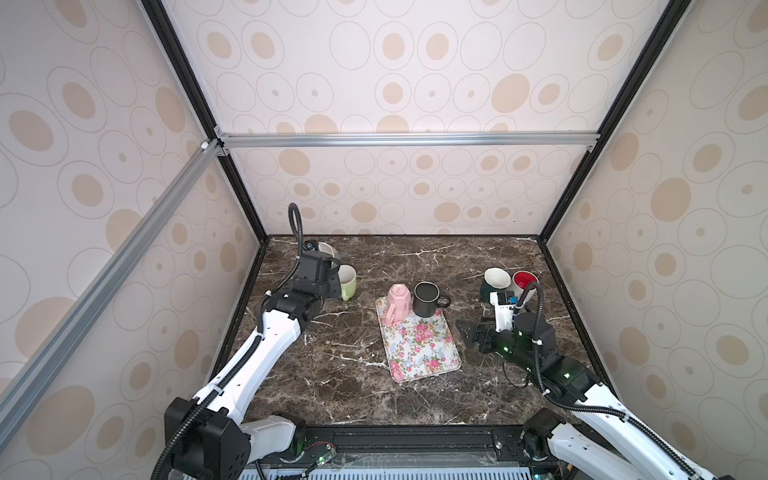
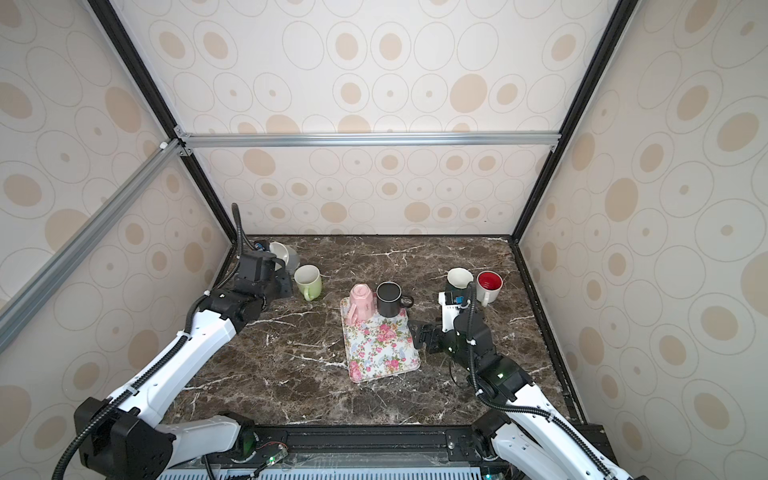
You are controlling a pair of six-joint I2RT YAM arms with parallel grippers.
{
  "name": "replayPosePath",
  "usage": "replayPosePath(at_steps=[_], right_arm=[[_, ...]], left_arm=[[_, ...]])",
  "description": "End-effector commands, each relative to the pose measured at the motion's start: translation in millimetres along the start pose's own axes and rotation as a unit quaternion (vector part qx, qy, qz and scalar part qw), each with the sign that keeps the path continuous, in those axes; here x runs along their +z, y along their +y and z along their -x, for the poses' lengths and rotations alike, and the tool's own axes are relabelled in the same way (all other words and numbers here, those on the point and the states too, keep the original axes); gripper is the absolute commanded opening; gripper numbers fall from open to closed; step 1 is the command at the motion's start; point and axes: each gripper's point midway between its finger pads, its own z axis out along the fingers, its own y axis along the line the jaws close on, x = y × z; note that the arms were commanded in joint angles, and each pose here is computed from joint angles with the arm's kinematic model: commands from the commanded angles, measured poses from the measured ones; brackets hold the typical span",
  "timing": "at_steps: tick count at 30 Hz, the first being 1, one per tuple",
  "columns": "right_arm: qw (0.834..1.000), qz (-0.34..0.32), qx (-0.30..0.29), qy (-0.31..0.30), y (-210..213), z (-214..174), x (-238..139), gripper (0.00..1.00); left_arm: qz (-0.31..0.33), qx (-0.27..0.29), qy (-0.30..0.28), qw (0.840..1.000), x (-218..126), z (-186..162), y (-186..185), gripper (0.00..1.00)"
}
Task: Turn the mug right side up
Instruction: 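Carry the grey mug upright with the left gripper beside the light green mug, then lower the grey mug onto the table and open the left gripper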
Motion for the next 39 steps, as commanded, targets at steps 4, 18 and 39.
replayPosePath(at_steps=[4,18,39], right_arm=[[1.0,-0.023,0.002,-0.008,-11.2,-3.6,-7.7,0.93],[1.0,-0.031,-0.001,-0.007,-13.7,-3.4,-11.9,0.93],[0.999,-0.036,0.0,0.009,-14.9,-7.8,-4.2,0.93]], left_arm=[[0.038,0.005,0.026,0.999,18.4,10.1,34.3,0.0],[0.004,0.002,0.151,0.989,87.1,-17.7,45.2,0.0],[0.013,0.05,0.242,0.969,130.5,-35.7,44.6,0.0]])
